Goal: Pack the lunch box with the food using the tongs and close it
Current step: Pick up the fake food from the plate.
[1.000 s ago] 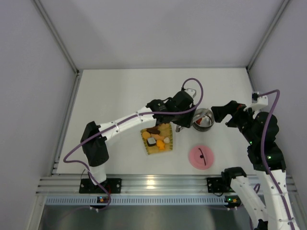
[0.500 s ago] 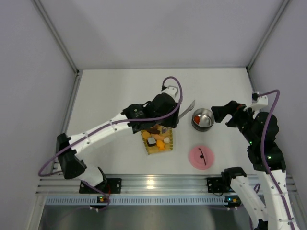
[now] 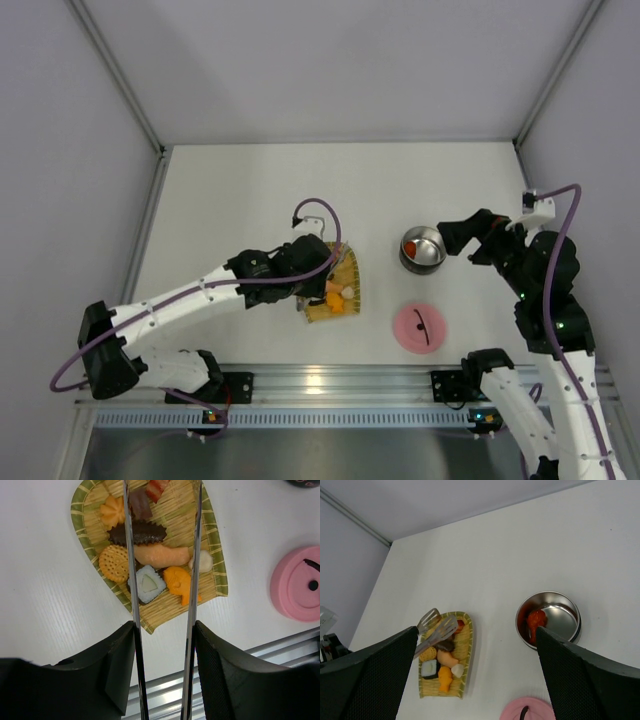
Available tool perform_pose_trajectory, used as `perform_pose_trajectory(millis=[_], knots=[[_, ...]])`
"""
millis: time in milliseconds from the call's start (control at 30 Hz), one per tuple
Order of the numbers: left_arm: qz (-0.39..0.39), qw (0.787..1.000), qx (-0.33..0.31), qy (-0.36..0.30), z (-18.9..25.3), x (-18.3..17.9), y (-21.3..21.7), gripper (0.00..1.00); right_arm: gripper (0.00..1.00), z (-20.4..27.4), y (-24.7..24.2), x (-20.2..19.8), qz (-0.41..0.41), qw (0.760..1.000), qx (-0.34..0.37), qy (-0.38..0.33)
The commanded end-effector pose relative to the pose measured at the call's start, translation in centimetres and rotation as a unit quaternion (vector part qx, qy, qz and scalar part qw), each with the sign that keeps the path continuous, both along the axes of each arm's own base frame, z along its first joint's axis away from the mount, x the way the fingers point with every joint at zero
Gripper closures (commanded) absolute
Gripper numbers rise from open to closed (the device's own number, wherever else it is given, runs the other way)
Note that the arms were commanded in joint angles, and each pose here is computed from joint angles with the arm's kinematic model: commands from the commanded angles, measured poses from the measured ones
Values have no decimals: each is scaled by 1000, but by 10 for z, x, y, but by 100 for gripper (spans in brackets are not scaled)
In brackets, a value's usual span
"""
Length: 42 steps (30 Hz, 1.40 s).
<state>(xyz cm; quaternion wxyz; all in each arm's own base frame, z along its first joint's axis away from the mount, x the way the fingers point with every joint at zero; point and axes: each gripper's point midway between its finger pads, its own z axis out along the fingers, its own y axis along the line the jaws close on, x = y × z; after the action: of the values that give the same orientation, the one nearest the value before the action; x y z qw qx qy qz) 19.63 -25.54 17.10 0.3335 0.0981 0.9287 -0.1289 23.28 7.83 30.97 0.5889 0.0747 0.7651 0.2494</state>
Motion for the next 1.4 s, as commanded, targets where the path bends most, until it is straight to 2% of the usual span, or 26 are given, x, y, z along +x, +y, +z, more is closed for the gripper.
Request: perform_pose_trajectory(millis=[0,233,600,1067,1367], knots=[[24,999,-13,-18,7,4,5,46,1,7,1,3,2,1000,7,-12],[25,999,13,-17,-8,9,4,46,0,8,1,4,2,1000,8,-13],[-12,1000,7,-10,-15,12,-17,46,0,7,0,3,0,1000,7,-12],[-14,1000,22,8,-30,10,-19,51,1,2,-1,2,-3,1000,7,-8],[-5,1000,18,8,-23,7,-12,59,0,1,0,2,-2,1000,9,-8]])
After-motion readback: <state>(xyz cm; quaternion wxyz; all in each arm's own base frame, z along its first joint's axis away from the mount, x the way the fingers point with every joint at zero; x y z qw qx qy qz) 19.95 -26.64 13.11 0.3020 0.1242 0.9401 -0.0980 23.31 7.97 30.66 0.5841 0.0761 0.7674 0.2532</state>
